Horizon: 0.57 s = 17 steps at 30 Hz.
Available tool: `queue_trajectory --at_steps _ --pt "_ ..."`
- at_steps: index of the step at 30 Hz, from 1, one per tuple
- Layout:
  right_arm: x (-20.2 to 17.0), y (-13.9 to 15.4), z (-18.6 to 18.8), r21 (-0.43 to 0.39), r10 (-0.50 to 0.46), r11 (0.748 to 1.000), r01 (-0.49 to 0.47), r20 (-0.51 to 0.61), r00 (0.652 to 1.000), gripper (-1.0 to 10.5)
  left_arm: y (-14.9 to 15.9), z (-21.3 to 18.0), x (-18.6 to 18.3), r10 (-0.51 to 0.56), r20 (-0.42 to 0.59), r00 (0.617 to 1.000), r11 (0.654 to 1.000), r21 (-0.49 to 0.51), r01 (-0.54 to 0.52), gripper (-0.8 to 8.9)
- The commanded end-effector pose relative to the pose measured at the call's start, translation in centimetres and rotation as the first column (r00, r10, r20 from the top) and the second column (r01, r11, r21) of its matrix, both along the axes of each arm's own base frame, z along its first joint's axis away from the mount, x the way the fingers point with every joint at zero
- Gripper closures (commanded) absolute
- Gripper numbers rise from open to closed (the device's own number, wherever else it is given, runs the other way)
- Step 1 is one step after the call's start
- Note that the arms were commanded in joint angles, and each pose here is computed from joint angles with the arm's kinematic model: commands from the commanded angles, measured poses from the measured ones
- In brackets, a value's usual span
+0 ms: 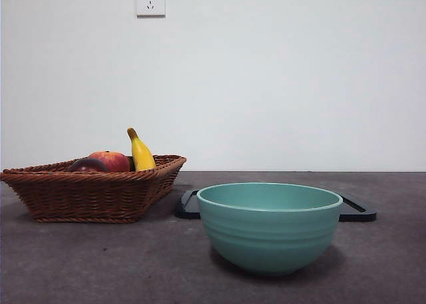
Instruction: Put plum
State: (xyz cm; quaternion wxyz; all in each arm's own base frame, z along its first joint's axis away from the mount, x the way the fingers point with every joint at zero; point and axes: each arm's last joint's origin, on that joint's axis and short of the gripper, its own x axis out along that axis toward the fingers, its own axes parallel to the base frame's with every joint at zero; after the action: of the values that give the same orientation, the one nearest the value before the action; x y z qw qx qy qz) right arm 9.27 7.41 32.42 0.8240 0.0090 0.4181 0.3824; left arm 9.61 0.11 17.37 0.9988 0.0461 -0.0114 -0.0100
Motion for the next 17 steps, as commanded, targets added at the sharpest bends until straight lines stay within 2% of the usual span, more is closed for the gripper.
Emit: queue_trajectory --at_steps 1,11,17 --pt "0.0 0.1 0.6 0.011 0.008 1.0 -0.009 0.019 1.0 9.4 0.0 -0.8 0.1 0.008 -0.029 1.0 1.0 0.001 -0.008 8.07" --pt "0.0 0.1 0.6 0.013 0.008 1.0 -0.008 0.021 1.0 9.4 0.1 -2.4 0.0 0.015 -0.195 0.981 1.0 -0.002 -0.016 8.07" --pt "0.0 0.1 0.6 0.013 0.008 1.0 -0.009 0.022 1.0 9.4 0.1 -2.5 -0.1 0.015 -0.201 0.98 1.0 -0.007 -0.017 8.07"
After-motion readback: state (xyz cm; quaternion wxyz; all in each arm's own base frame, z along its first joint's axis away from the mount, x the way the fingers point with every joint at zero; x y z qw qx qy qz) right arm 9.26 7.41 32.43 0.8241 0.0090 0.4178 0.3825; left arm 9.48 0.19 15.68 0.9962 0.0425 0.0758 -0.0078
